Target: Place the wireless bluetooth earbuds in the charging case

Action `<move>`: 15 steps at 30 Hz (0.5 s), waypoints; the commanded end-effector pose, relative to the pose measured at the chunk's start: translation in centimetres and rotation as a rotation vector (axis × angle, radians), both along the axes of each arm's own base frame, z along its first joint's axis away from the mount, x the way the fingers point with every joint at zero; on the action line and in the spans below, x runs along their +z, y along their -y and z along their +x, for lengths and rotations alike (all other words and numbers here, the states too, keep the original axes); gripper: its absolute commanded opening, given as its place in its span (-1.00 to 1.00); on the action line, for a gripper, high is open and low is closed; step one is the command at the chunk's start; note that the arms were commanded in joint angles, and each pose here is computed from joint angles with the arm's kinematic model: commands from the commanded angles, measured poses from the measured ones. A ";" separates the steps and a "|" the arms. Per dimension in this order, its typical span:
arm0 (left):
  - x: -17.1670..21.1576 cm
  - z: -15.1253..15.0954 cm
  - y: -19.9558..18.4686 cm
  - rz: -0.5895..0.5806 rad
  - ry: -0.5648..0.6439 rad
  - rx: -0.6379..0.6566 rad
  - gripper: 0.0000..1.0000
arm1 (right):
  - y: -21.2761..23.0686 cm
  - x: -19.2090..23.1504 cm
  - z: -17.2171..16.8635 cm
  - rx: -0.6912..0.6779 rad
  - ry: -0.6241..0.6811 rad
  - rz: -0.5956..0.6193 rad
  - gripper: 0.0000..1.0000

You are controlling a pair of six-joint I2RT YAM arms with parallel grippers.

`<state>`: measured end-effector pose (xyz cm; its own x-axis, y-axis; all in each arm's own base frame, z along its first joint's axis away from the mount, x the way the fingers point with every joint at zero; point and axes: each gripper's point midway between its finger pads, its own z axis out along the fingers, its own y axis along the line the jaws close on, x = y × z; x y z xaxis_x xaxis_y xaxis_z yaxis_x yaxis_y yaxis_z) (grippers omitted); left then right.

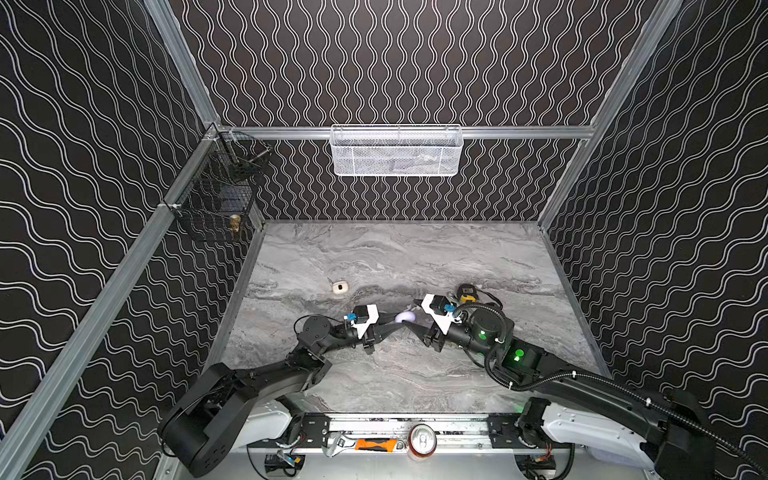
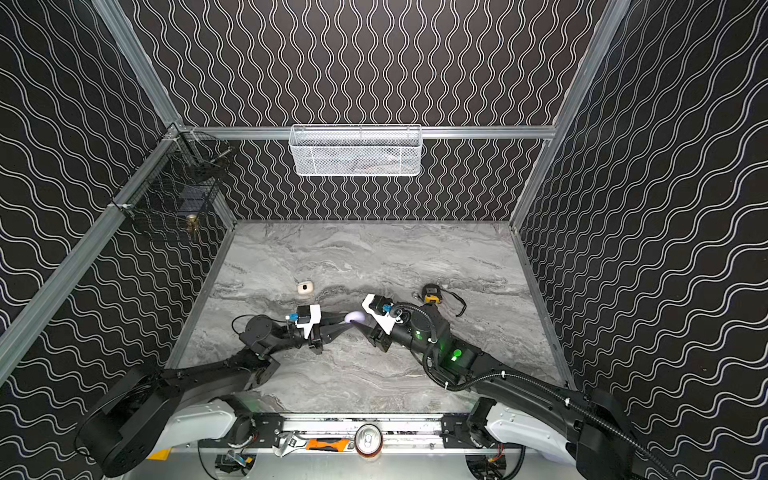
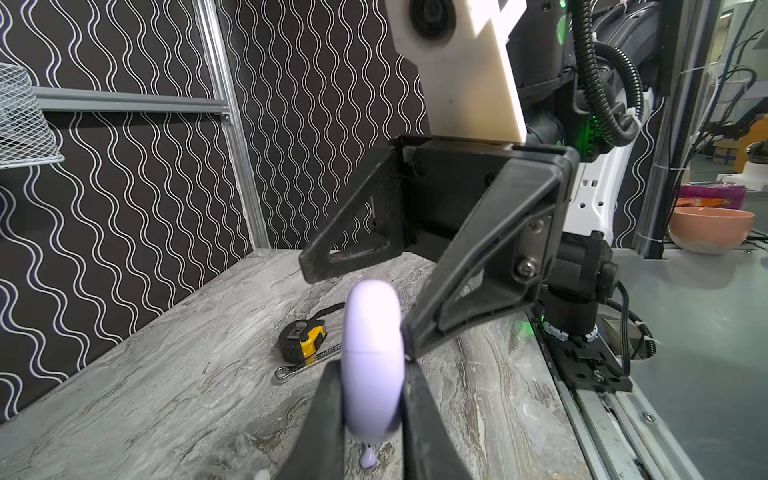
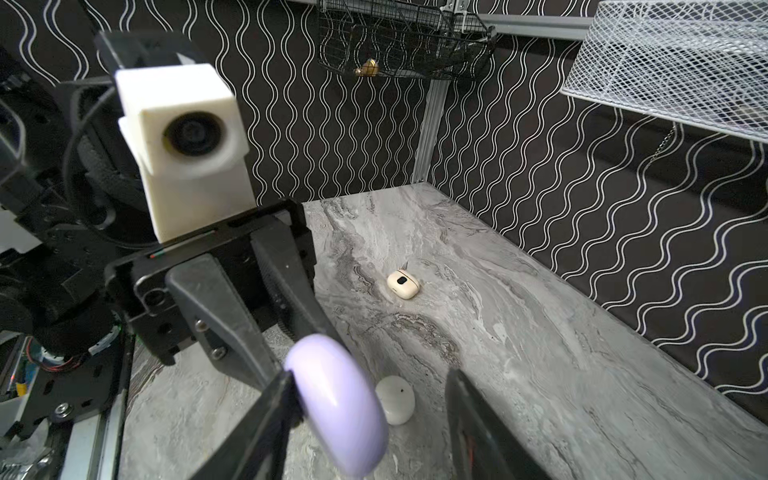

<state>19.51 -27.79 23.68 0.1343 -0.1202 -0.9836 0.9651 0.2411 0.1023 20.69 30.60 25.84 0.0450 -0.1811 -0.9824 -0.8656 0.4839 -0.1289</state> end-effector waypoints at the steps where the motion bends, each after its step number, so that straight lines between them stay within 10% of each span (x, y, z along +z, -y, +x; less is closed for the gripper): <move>1: 1.0 -2.0 0.2 -0.018 0.062 -0.105 -1.00 | 1.1 1.3 2.2 -0.121 0.010 0.029 0.15; 15: -0.1 -1.0 0.2 -0.010 0.021 -0.054 -1.00 | 2.5 3.7 3.5 -0.224 -0.074 0.126 0.25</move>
